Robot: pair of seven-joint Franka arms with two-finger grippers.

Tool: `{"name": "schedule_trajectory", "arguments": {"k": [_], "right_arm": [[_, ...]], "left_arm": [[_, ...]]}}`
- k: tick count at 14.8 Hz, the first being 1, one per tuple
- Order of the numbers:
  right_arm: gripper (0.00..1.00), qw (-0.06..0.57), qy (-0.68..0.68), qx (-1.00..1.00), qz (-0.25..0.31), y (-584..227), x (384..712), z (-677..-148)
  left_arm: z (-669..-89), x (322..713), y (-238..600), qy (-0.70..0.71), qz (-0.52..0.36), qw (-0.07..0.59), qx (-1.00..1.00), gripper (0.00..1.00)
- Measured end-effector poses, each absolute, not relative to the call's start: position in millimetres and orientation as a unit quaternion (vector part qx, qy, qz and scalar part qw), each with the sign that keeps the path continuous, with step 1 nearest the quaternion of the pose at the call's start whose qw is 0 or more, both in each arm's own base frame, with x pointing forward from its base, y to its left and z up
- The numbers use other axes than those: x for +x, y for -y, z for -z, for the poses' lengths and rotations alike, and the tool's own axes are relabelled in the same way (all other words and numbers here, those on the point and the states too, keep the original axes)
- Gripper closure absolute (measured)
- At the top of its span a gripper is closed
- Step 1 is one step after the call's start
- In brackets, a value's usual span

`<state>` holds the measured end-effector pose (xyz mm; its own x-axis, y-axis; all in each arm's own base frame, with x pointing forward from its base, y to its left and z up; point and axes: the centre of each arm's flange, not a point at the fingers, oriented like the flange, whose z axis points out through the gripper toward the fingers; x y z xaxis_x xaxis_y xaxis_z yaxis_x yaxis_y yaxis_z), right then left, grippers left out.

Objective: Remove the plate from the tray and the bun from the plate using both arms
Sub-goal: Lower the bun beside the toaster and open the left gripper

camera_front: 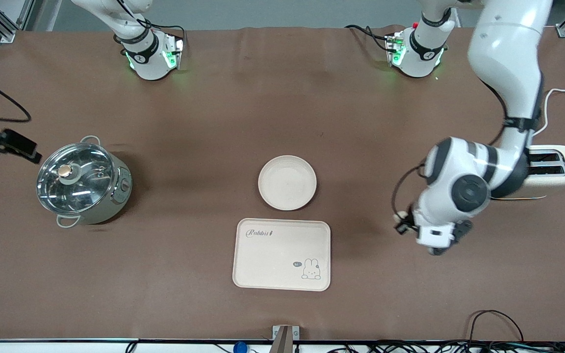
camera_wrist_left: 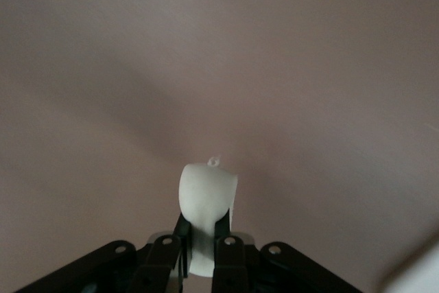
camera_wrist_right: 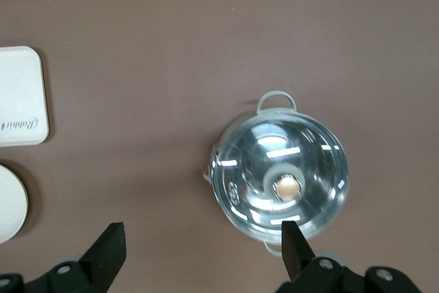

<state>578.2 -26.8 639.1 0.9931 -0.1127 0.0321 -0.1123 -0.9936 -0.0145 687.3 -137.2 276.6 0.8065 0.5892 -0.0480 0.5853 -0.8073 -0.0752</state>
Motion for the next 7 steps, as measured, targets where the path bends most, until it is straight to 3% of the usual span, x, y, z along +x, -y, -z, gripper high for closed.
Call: {"name": "schedule_trajectory", "arguments": {"k": [4,5,7], "right_arm": [[0.0,0.002,-0.066,-0.998,0.007,35.0,551.7,-664.3],[0.0,0.002,-0.067,-0.998,0.002,36.5,548.2,-665.6],[0.0,0.002,-0.064,-0.998,-0.005,32.8,547.2,-663.1]], "left_arm": [[-211.1,692.6,101.4,0.312,-0.051,0.03,-0.948,0.78],[-203.9,692.2,103.5,0.311,-0.051,0.029,-0.949,0.74],[-204.1,694.1,103.4,0.313,-0.047,0.026,-0.948,0.55]]}}
